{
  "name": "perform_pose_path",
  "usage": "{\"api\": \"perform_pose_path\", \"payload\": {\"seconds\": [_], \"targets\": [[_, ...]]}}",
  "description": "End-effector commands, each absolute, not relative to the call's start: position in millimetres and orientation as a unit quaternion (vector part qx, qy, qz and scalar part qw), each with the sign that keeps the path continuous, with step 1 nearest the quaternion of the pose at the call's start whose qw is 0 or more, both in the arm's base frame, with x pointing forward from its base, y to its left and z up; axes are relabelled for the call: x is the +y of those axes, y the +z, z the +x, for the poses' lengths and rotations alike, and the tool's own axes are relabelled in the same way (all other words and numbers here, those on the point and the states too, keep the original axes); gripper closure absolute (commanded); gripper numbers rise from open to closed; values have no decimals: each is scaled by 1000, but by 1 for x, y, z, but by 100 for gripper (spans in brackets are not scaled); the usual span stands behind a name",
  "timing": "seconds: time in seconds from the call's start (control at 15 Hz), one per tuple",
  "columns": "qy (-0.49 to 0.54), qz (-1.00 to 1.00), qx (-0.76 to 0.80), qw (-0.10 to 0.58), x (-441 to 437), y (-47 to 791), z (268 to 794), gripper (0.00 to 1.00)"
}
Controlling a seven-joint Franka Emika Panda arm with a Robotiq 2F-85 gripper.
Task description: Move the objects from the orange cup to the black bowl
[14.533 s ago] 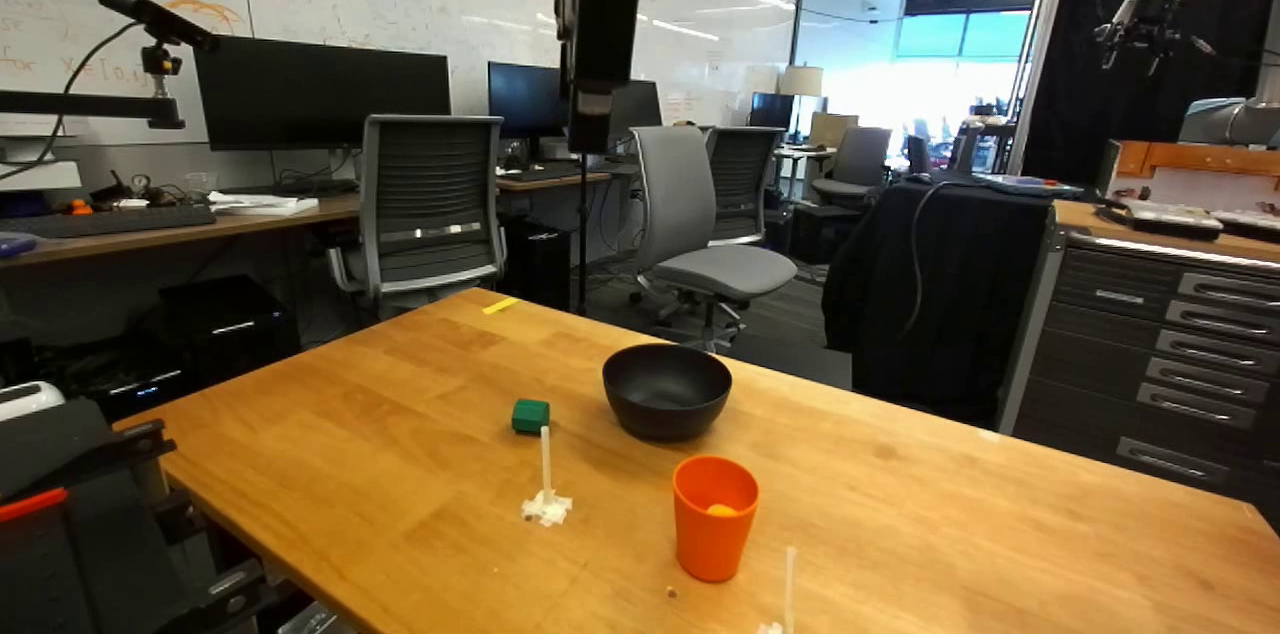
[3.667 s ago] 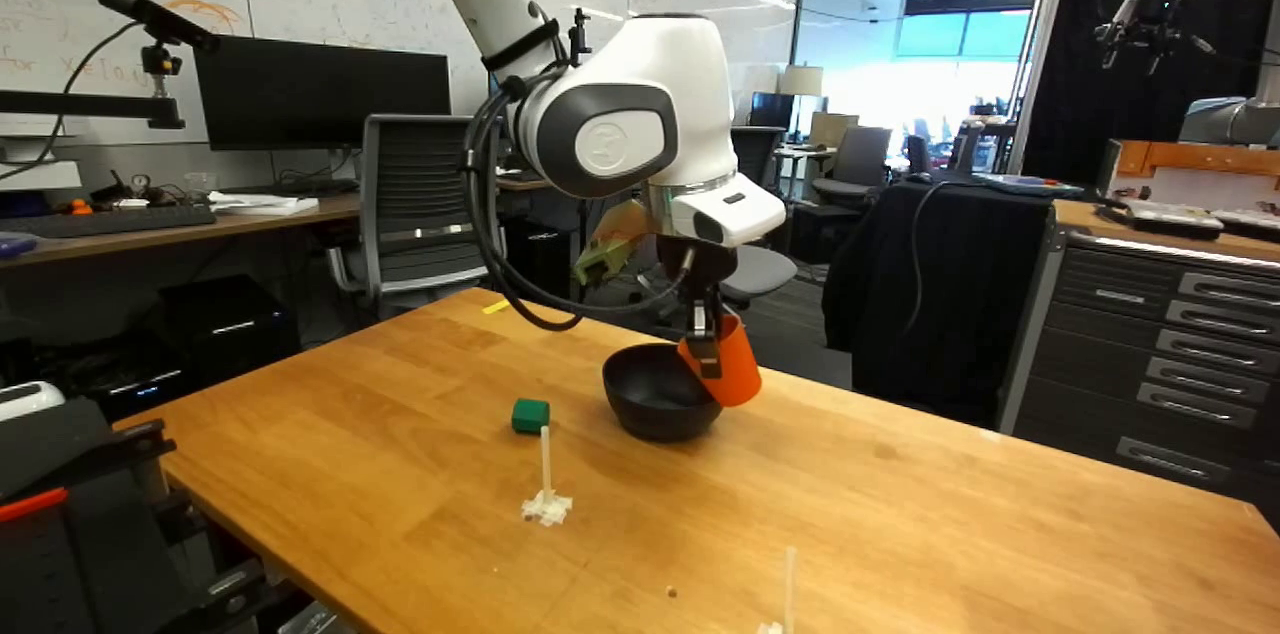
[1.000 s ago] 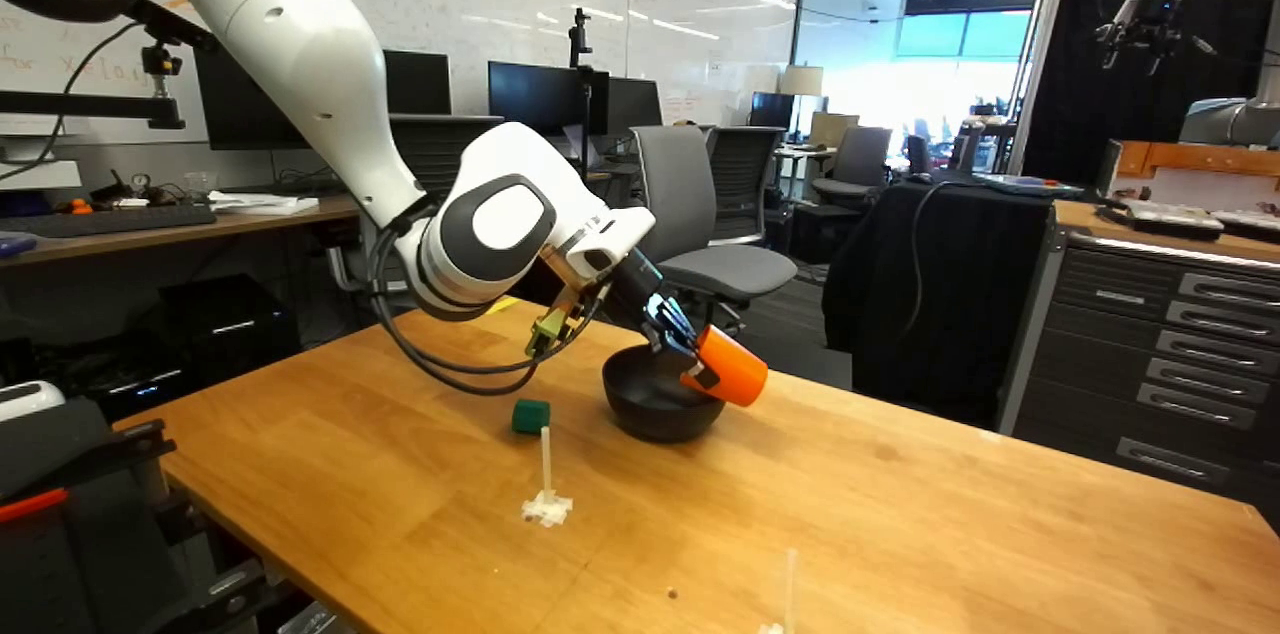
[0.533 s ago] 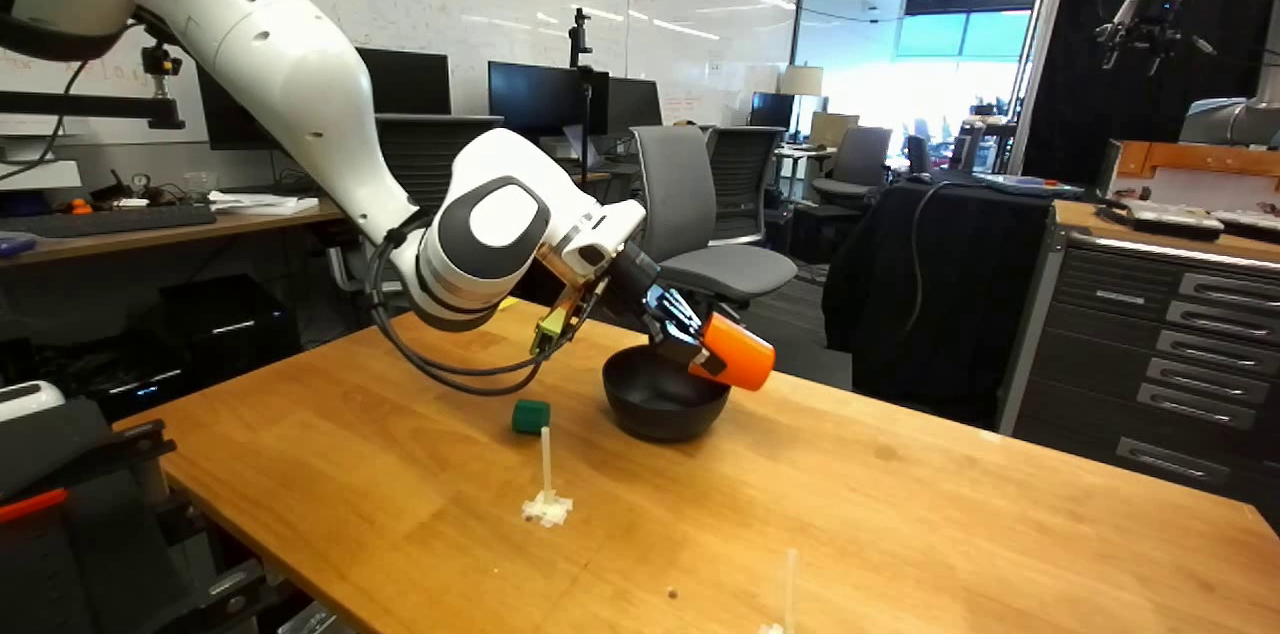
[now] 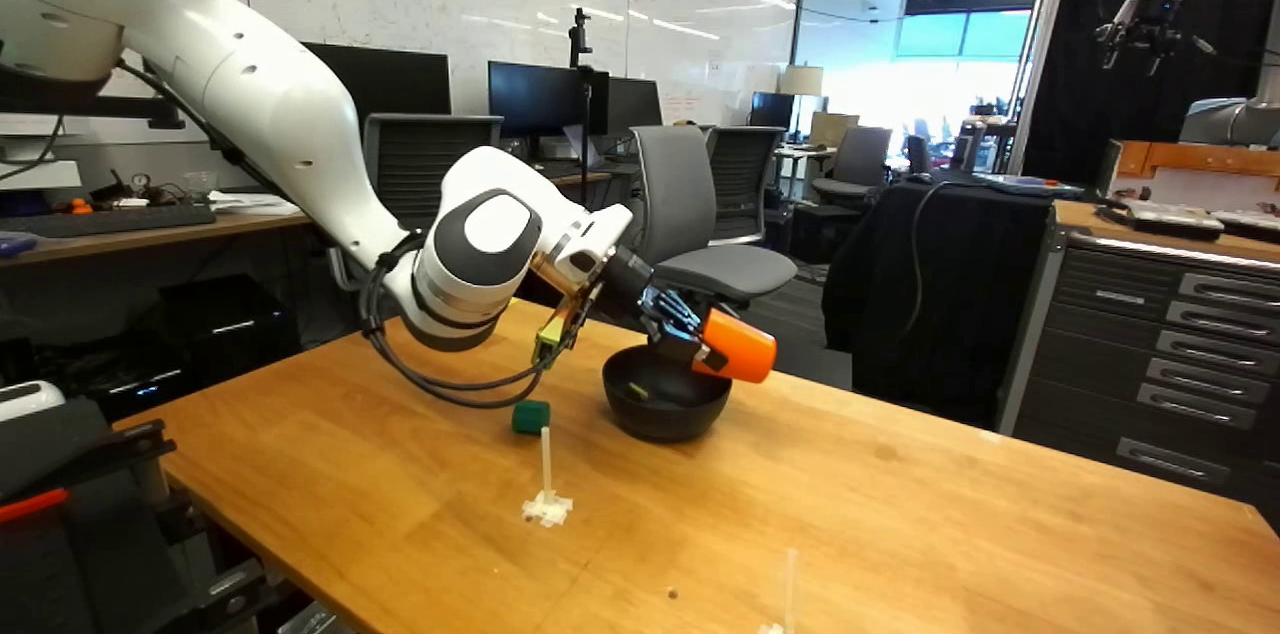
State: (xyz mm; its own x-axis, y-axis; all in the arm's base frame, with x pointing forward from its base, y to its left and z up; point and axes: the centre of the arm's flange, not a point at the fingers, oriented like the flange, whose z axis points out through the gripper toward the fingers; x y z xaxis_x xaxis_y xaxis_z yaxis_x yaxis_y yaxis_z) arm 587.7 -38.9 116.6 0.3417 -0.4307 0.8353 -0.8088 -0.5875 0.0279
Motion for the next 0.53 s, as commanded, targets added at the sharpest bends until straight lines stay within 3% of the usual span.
{"api": "perform_pose_path", "payload": {"seconds": [0.0, 0.47], "targets": [[452, 767, -389, 238, -29, 118, 594, 94], [477, 753, -377, 253, -23, 112, 593, 94]]}}
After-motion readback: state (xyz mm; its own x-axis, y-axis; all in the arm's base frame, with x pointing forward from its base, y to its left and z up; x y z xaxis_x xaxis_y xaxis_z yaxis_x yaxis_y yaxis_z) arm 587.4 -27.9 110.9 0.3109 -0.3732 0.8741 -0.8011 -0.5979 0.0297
